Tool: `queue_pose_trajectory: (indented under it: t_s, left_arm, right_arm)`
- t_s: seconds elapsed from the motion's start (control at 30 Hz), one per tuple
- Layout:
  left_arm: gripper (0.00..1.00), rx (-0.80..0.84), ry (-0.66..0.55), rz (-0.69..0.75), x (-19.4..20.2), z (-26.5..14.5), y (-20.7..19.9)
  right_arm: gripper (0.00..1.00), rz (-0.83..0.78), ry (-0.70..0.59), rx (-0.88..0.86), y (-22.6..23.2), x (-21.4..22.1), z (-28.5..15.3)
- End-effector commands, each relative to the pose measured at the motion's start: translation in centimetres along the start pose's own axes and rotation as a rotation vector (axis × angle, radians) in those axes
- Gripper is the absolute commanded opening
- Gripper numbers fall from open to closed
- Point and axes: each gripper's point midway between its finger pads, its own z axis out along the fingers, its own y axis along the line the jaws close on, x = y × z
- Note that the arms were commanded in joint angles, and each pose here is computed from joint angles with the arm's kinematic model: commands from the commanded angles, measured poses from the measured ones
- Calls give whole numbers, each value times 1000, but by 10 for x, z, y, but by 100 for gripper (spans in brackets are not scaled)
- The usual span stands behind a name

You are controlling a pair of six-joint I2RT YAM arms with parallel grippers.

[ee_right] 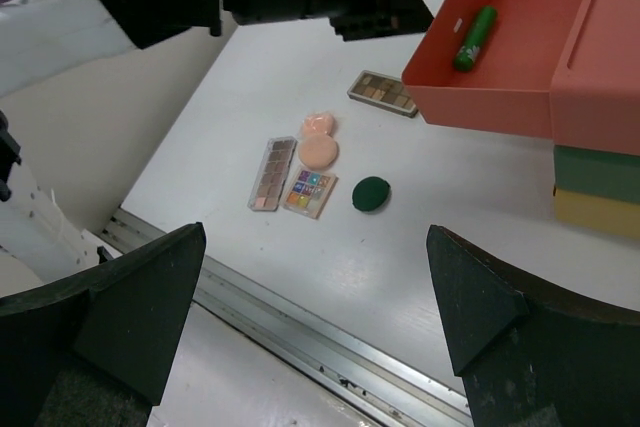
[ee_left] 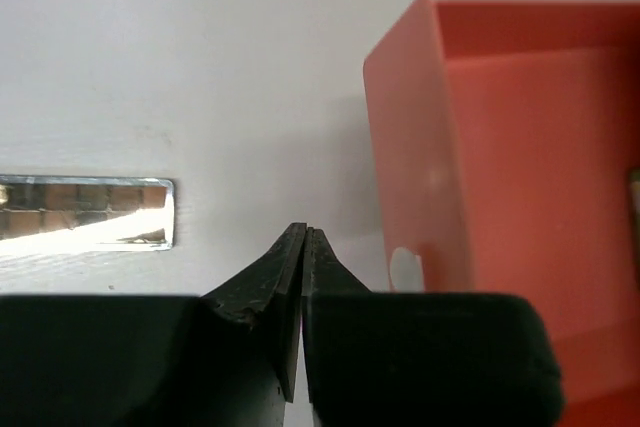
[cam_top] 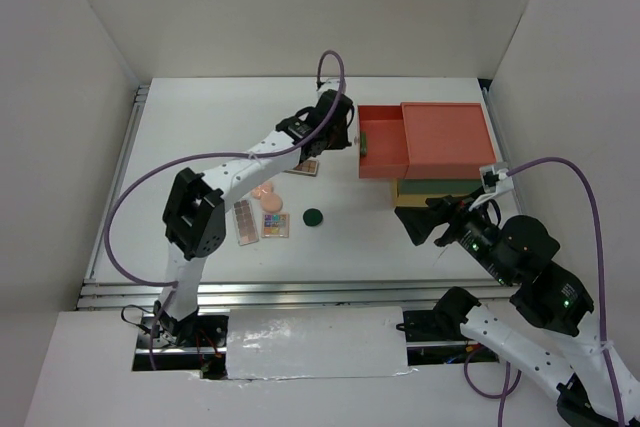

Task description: Organize the makeup

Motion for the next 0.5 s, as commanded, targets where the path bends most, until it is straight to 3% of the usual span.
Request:
queue_pose_trajectory:
  t_s: [0.0,0.07,0.17,0.47]
  left_arm:
    - [17,117,27,25,-1,2,-27]
    - [24,230,45,31,6,3,-46]
    - [26,337,32,25,7,-2,-63]
    - [27,428,48,10,14,12,-84]
  right_arm:
    - [100,12,-44,-39,8,-9,-1]
    - [100,10,-42,-30,6,-8,0]
    - [100,8,-34,-23,5,-6,2]
    - [100,3,-11,-31,5,2,7]
